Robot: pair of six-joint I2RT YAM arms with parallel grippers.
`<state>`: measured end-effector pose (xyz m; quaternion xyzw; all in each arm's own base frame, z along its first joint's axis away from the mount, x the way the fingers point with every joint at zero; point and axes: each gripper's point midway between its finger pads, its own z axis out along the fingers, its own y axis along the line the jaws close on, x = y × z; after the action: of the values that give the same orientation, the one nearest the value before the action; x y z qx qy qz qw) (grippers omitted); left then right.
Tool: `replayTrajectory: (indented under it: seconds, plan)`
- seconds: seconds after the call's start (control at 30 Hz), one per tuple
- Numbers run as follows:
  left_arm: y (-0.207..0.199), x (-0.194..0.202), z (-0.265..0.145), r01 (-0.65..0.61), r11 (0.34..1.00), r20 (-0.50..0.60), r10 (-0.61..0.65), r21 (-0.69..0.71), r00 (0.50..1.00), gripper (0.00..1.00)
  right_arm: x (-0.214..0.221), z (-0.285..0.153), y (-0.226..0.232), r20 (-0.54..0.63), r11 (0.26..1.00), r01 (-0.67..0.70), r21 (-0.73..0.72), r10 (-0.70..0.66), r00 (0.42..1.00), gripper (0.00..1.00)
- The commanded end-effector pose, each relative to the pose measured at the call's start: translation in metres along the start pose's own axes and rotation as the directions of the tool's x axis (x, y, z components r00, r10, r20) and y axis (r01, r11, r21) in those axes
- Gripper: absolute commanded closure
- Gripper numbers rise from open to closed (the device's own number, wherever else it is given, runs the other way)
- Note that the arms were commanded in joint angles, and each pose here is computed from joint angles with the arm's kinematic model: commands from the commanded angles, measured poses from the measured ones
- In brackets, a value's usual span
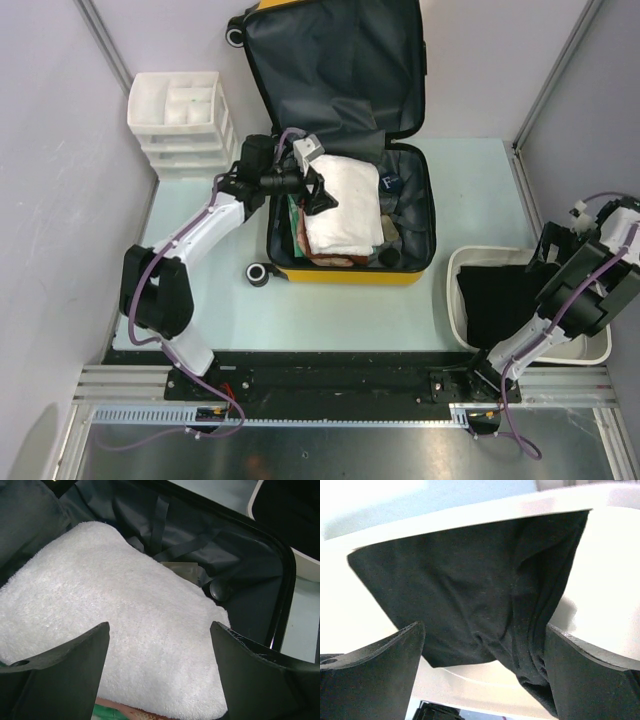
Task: Open, take out, and arrange the luggage
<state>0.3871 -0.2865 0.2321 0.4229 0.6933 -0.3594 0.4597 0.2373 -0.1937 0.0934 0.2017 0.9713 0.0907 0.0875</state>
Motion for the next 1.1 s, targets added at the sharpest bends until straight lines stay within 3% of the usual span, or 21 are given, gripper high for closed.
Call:
replayTrajectory:
  seconds: [0.0,0.17,0.3,0.47,0.57,0.87,1.07]
  plan:
    - [-0.008,-0.035,-0.021,-0.069,0.996,0.065,0.072,-0.050,0.995,0.14,-0.025,-0.030,0.060,0.173,0.968,0.239,-0.073,-0.223,0.959,0.00]
    - [-0.004,-0.036,-0.033,-0.061,0.994,0.068,0.067,-0.085,0.995,0.13,-0.034,-0.006,0.095,0.166,0.945,0.325,-0.031,-0.315,0.934,0.02]
    - [0.002,-0.038,-0.046,-0.054,0.991,0.074,0.063,-0.120,0.995,0.13,-0.045,-0.003,0.077,0.136,0.934,0.328,0.142,-0.347,0.928,0.00]
    - [0.003,-0.034,-0.051,-0.043,0.991,0.071,0.052,-0.131,0.996,0.13,-0.020,-0.002,0.092,0.090,0.924,0.380,0.038,-0.381,0.920,0.12]
    - [0.003,-0.031,-0.049,-0.028,0.992,0.067,0.037,-0.124,0.997,0.13,-0.014,0.019,0.107,0.068,0.929,0.370,-0.015,-0.369,0.927,0.10]
    - [0.015,-0.038,-0.066,0.013,0.985,0.092,0.003,-0.172,0.996,0.11,-0.100,0.077,0.176,0.289,0.879,0.475,-0.029,-0.448,0.846,0.04]
    - [0.016,-0.027,-0.076,0.020,0.980,0.078,-0.005,-0.196,0.997,0.11,-0.147,0.088,0.195,0.336,0.880,0.475,-0.025,-0.440,0.833,0.04]
